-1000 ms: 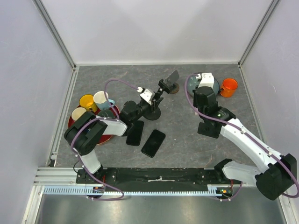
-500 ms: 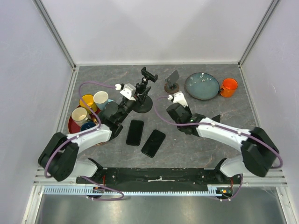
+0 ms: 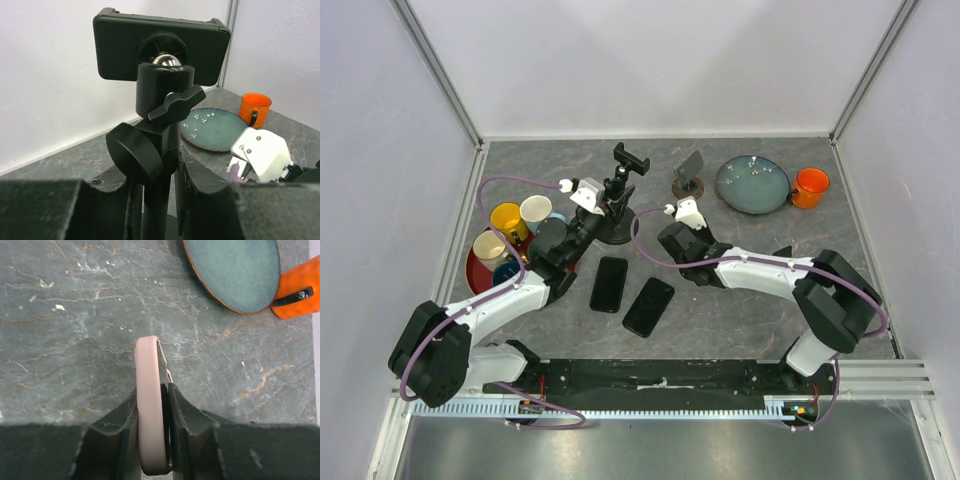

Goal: Remove the phone from the phone stand

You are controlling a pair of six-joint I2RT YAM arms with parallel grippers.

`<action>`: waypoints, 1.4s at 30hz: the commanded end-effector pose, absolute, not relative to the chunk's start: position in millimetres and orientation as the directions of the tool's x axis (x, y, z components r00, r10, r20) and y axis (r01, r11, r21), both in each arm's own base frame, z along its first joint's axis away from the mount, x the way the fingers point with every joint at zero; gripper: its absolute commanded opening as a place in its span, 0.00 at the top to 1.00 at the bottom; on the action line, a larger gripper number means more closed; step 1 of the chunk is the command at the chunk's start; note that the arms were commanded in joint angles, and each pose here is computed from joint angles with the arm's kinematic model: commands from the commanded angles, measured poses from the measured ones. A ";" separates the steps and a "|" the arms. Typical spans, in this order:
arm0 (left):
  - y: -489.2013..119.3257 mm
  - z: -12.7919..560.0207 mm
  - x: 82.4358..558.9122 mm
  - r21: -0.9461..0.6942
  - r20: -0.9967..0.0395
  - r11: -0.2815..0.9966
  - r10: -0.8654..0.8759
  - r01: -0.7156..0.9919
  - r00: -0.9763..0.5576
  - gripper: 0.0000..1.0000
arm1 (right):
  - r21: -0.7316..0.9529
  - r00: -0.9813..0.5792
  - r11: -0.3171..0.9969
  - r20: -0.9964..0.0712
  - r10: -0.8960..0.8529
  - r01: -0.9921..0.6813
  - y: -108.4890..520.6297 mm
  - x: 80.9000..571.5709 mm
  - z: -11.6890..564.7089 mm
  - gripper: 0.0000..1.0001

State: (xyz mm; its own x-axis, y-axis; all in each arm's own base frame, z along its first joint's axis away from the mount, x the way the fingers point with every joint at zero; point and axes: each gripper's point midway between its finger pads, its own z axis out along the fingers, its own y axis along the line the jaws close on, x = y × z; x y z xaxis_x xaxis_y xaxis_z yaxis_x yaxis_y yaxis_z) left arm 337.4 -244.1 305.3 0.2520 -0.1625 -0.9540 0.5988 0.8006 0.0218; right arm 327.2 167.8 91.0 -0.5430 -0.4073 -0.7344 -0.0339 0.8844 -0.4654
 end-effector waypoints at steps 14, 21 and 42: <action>-226.9 344.7 337.2 0.039 -0.903 0.848 -0.197 0.529 0.383 0.98 | -0.149 -0.584 0.974 -0.780 -0.223 -0.173 235.9 321.7 43.4 0.37; -229.8 341.8 340.9 0.034 -0.907 0.846 -0.198 0.532 0.372 0.98 | -0.053 -0.582 0.975 -0.795 -0.171 -0.214 245.6 313.4 57.8 0.26; -291.7 287.6 390.4 -0.039 -0.933 0.744 -0.266 0.667 0.242 0.98 | 0.213 -0.354 0.955 -0.926 0.131 -0.204 200.5 292.1 177.8 0.02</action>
